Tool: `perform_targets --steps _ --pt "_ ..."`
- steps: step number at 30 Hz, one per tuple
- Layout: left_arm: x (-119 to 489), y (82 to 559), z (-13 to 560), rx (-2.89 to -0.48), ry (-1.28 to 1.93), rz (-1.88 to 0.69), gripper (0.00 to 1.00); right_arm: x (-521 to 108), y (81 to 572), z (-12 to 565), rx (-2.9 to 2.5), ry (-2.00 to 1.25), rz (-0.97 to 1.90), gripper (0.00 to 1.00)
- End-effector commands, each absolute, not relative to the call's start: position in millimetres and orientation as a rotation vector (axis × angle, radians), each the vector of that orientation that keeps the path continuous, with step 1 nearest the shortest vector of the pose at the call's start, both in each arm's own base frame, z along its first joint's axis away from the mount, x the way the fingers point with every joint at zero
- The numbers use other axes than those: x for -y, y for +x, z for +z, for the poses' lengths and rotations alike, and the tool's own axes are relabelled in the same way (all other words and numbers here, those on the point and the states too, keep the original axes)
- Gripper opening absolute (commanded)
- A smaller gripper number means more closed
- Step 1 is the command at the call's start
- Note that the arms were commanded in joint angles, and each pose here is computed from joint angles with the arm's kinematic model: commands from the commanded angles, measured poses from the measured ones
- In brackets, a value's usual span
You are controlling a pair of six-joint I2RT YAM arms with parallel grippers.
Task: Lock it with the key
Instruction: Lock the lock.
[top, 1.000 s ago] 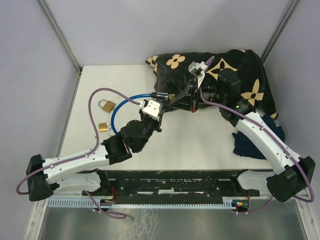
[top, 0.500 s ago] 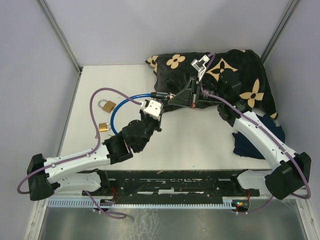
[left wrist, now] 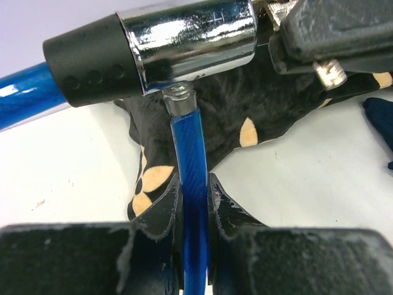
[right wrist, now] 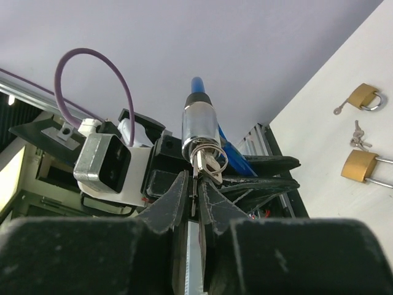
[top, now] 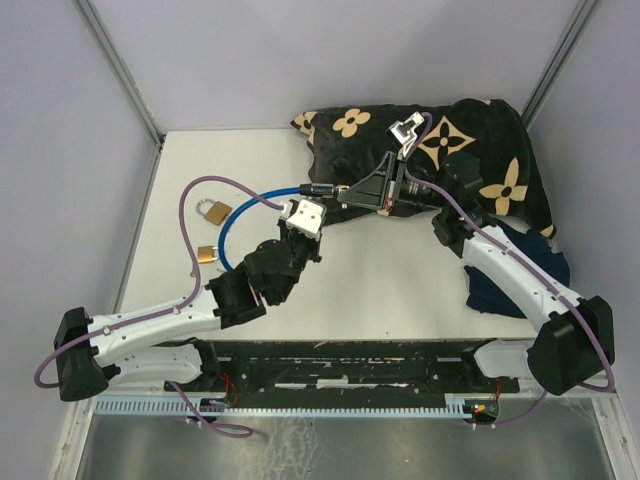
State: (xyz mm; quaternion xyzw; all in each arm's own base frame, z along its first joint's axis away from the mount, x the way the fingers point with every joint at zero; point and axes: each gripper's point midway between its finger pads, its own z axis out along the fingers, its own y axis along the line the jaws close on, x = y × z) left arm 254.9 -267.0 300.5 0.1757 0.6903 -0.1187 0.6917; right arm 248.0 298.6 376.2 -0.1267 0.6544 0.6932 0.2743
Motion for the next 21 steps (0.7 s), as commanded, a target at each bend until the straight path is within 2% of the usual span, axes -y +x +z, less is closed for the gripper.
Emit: perform_targets --steps 1,12,17,21 --pt "259.5 256.6 339.1 -1.463 0.319 -0.280 0.03 -294.1 247.8 405.4 -1.636 -0.318 1.913 0.17" --pt "259.2 257.0 337.7 -1.478 0.330 -0.267 0.03 -282.2 258.2 404.8 -1.640 -0.224 1.897 0.19" --pt "257.2 256.4 338.8 -1.477 0.329 -0.265 0.03 -276.3 262.9 398.5 -1.662 -0.184 1.881 0.33" --pt "257.2 256.4 337.0 -1.480 0.336 -0.262 0.03 -274.9 261.8 394.2 -1.670 -0.197 1.868 0.38"
